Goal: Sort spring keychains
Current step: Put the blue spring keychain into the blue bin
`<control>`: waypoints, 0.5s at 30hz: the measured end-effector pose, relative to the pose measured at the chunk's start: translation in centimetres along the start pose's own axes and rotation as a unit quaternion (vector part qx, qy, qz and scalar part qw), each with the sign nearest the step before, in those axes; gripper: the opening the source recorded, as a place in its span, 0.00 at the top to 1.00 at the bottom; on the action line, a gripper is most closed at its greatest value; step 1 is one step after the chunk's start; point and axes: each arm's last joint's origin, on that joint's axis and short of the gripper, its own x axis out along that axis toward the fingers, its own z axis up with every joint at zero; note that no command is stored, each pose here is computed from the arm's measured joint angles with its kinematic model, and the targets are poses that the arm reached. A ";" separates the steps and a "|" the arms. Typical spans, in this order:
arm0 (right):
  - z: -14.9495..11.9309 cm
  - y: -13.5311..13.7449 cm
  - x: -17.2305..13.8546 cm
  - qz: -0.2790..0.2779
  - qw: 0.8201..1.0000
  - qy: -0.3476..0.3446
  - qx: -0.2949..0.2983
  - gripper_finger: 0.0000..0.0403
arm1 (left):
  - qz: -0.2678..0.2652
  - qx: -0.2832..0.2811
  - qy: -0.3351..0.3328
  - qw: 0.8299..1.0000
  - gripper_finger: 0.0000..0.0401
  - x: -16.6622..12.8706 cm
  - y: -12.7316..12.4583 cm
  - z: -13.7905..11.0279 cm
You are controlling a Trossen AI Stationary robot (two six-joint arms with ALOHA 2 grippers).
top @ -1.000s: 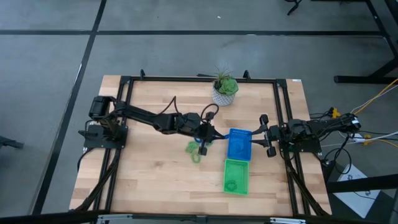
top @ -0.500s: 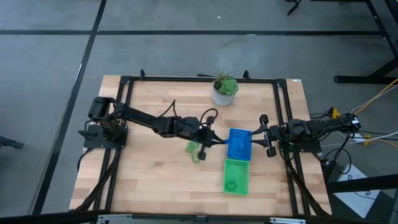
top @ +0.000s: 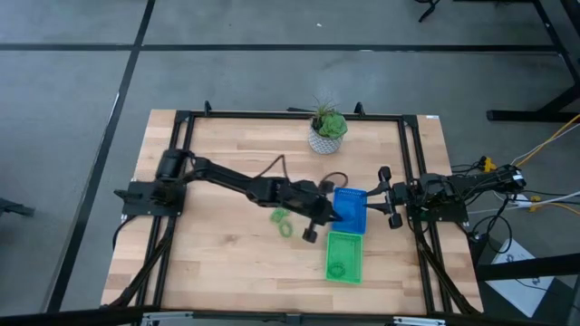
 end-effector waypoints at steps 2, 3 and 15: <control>0.0 0.0 0.0 0.000 1.000 0.000 0.000 0.66 | -0.003 0.001 0.011 1.000 0.99 1.0 0.1 0.0; 0.0 0.0 0.0 0.000 1.000 0.000 0.000 0.66 | -0.005 0.000 0.020 1.000 0.99 1.5 0.1 -0.2; 0.0 0.0 0.0 0.000 1.000 0.000 0.000 0.66 | -0.008 0.002 0.063 0.998 0.99 4.1 0.6 -2.5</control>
